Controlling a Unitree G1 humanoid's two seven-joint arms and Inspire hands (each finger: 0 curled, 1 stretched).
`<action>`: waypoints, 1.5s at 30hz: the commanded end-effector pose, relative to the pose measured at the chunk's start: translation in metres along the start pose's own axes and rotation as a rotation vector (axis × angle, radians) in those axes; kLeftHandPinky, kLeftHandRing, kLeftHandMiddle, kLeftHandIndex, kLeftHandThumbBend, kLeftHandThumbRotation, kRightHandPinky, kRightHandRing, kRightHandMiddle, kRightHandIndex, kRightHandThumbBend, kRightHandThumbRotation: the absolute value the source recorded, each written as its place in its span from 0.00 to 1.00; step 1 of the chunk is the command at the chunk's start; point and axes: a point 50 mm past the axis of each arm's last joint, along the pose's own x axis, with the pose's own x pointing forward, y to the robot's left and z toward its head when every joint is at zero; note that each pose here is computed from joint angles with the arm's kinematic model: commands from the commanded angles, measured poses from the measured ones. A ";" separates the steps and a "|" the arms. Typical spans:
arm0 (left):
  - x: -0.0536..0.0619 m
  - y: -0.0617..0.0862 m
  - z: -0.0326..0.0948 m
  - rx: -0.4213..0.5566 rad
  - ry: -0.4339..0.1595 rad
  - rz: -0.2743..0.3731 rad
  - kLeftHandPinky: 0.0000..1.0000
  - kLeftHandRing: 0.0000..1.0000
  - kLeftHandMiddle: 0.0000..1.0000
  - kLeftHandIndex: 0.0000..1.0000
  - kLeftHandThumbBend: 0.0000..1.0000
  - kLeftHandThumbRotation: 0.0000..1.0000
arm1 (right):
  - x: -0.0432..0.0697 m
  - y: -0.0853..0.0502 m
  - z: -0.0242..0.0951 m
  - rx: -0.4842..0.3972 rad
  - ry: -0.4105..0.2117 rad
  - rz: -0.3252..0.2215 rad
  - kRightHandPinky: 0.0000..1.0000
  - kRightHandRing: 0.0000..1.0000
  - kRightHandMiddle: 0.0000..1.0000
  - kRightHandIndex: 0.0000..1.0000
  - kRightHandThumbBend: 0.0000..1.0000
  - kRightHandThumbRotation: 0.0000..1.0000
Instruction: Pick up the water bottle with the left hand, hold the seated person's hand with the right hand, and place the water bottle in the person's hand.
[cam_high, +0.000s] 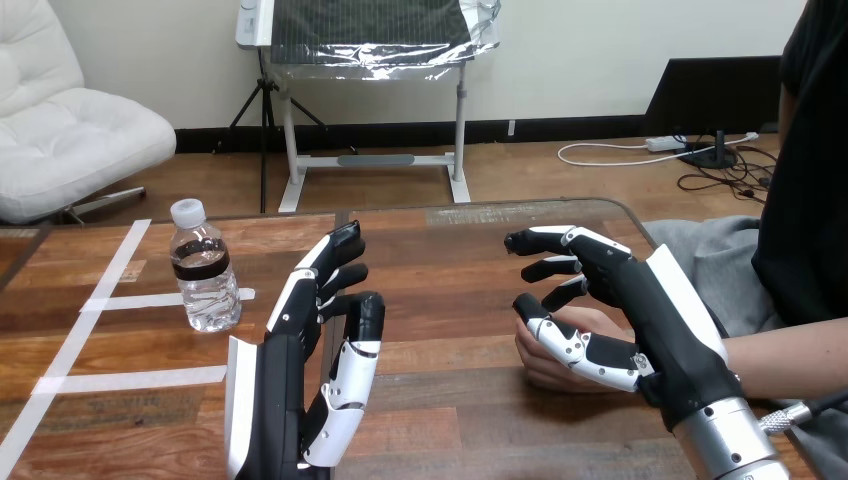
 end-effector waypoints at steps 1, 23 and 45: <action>0.008 -0.007 0.014 -0.060 -0.058 0.051 0.70 0.78 0.82 0.82 0.36 0.83 | 0.014 -0.013 0.021 -0.031 -0.109 -0.038 0.55 0.70 0.77 0.72 0.38 0.00; 0.010 -0.004 0.015 -0.054 -0.061 0.058 0.69 0.77 0.81 0.81 0.37 0.83 | 0.017 -0.012 0.021 -0.035 -0.121 -0.033 0.54 0.69 0.77 0.72 0.38 0.00; 0.015 0.006 0.015 -0.026 -0.077 0.128 0.69 0.77 0.81 0.81 0.39 0.83 | 0.017 -0.013 0.021 -0.035 -0.117 -0.042 0.54 0.69 0.77 0.72 0.38 0.00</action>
